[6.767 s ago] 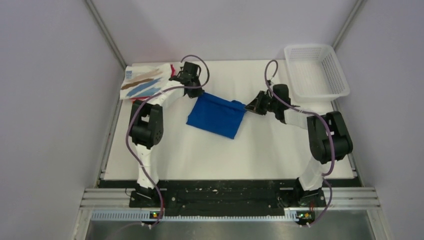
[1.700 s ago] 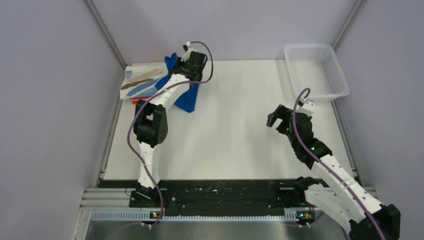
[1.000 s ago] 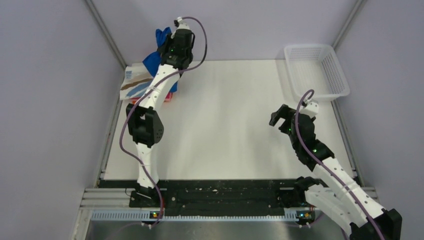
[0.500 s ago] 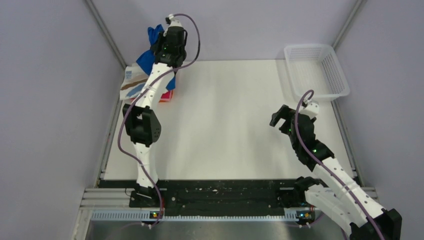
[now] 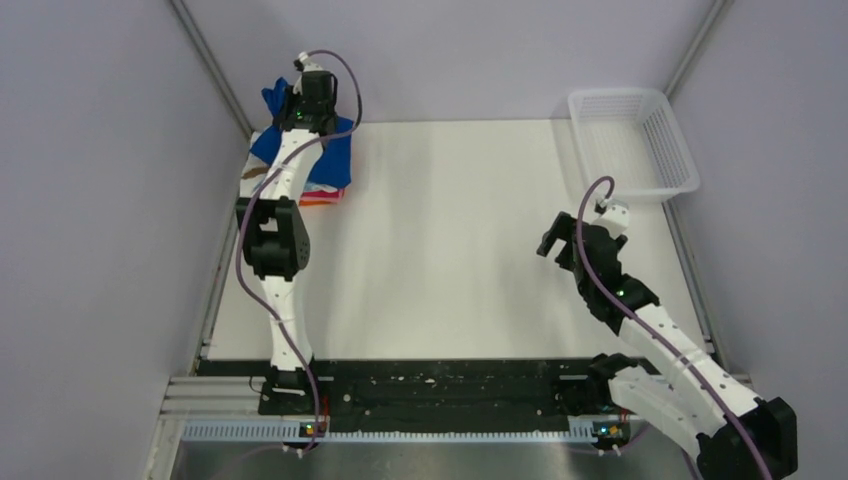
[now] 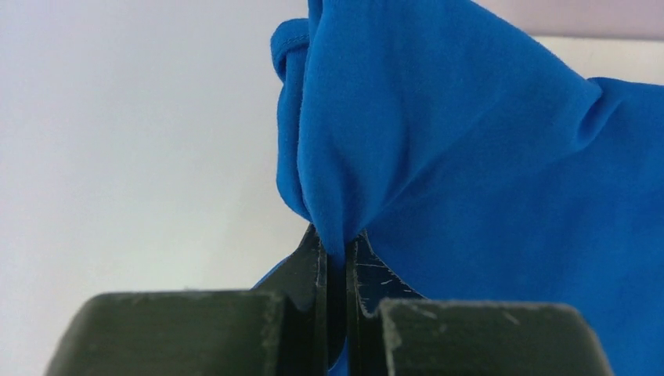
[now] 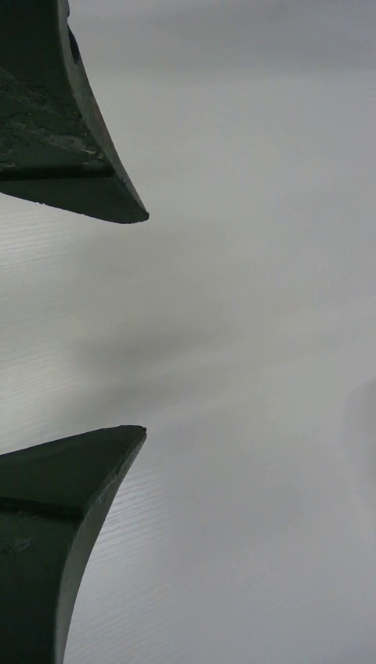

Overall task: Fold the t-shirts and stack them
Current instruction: Put the neatly folded tshirt into the corner of the board with the left arm, then reset both arms

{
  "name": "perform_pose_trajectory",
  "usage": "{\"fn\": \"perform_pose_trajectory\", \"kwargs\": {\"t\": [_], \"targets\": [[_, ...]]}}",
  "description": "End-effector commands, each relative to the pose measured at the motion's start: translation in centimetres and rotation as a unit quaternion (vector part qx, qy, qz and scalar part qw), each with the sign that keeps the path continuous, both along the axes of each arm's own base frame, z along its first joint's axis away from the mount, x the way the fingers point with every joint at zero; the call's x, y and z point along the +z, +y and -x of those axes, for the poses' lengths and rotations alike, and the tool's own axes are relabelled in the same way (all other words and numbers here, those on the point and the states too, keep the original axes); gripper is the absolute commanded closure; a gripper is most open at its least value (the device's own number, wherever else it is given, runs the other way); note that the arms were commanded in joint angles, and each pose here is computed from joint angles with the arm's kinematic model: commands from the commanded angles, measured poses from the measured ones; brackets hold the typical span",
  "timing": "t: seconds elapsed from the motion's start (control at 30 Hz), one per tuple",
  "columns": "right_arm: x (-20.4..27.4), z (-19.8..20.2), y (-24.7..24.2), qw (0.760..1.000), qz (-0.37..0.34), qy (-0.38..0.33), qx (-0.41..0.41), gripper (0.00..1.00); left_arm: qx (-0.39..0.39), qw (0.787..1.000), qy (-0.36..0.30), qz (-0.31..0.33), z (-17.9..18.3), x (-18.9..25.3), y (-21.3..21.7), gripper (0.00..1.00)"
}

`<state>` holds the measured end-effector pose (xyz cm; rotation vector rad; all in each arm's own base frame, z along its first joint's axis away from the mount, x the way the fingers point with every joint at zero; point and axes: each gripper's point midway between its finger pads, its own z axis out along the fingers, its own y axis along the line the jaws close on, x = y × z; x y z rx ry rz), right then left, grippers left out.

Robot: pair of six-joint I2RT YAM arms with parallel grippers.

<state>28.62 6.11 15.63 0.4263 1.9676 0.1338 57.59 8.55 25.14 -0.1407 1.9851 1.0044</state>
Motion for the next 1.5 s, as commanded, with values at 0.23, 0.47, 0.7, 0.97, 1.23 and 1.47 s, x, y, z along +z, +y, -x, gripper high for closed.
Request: {"fn": "perform_pose_trajectory", "kwargs": {"t": [0.23,0.47,0.7,0.97,1.23,1.47], "targets": [[0.2,-0.5,-0.6,1.000,0.017,0.011,-0.018,0.02,0.045,0.998,-0.035,0.017,-2.1,-1.9,4.9,0.97],[0.0,-0.6,-0.3,1.000,0.015,0.020,-0.010,0.02,0.101,0.991,-0.085,0.011,-0.8,1.1,7.4,0.01],[0.2,-0.1,-0.2,1.000,0.002,0.013,-0.007,0.02,0.064,0.983,-0.116,0.127,0.6,2.8,4.8,0.01],[-0.2,1.1,-0.5,0.999,-0.020,0.021,-0.022,0.01,-0.080,0.926,-0.146,0.338,6.1,5.8,-4.9,0.02],[-1.7,2.7,0.1,0.998,-0.047,0.049,-0.008,0.01,-0.142,0.828,-0.195,0.506,20.1,1.0,-11.6,0.01],[-3.1,3.8,0.2,0.997,-0.026,0.062,0.025,0.01,-0.148,0.833,-0.137,0.514,28.9,-7.8,-13.1,0.01]]}}
